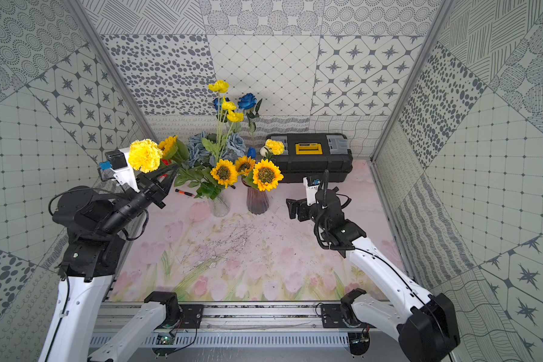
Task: Pick out yellow flowers from the vase
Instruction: Pick up the flower from the vase.
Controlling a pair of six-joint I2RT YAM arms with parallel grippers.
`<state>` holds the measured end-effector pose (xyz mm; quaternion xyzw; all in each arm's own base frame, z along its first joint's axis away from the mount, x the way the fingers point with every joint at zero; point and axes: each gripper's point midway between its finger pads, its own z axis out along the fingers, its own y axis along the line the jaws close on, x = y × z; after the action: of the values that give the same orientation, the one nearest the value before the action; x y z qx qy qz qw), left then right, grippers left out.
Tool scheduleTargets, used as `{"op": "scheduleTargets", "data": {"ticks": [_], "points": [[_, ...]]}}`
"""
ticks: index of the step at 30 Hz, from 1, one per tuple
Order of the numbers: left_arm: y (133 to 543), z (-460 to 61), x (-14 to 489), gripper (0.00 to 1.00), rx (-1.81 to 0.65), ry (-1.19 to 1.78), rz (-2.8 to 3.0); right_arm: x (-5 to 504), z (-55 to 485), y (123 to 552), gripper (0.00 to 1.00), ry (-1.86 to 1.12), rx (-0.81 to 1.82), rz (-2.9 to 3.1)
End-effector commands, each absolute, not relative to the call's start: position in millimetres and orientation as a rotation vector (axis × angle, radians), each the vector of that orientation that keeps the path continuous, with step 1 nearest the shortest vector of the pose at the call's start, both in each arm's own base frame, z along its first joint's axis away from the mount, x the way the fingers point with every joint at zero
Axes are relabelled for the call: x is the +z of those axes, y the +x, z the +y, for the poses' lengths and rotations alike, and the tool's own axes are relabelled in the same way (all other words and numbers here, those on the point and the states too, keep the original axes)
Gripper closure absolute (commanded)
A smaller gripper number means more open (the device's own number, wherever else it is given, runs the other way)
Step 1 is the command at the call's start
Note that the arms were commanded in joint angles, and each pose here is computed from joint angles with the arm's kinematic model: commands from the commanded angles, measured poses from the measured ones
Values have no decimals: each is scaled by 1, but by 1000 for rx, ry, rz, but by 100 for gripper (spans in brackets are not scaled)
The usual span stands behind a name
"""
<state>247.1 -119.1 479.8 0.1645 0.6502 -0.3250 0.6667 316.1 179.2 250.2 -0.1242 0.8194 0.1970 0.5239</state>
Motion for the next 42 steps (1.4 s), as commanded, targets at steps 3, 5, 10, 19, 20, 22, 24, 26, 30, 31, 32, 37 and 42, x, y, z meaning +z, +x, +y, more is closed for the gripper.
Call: {"op": "scheduleTargets", "data": {"ticks": [3,5,10,19,20,22,24,26,30,31,32,37,42], "points": [[221,-162,447,100,-1015,619,1628,260,210,279,2,-493,556,1863],[218,-169,435,100,-1037,656,1688,260,218,267,2,-549,566,1856],[207,-184,418,100,-1096,739,1764,267,238,230,2,-673,679,1769],[218,-193,383,100,-1146,711,1825,305,307,173,10,-955,922,1590],[220,-193,379,100,-1137,695,1827,309,315,169,11,-967,952,1577],[224,-192,380,100,-1136,660,1796,310,330,163,13,-1005,1003,1560],[226,-191,384,100,-1135,629,1754,309,346,155,14,-1050,1047,1536],[226,-191,391,100,-1157,604,1712,306,360,149,15,-1072,1078,1519],[223,-196,397,100,-1234,604,1673,304,382,144,16,-1087,1113,1490],[223,-197,397,100,-1240,604,1671,302,386,144,18,-1096,1105,1495],[222,-197,397,100,-1246,606,1671,299,390,143,18,-1106,1095,1499],[217,-199,404,100,-1287,607,1626,293,400,143,26,-1110,1096,1506],[216,-201,404,100,-1299,624,1622,291,401,149,54,-1100,1067,1518]]}}
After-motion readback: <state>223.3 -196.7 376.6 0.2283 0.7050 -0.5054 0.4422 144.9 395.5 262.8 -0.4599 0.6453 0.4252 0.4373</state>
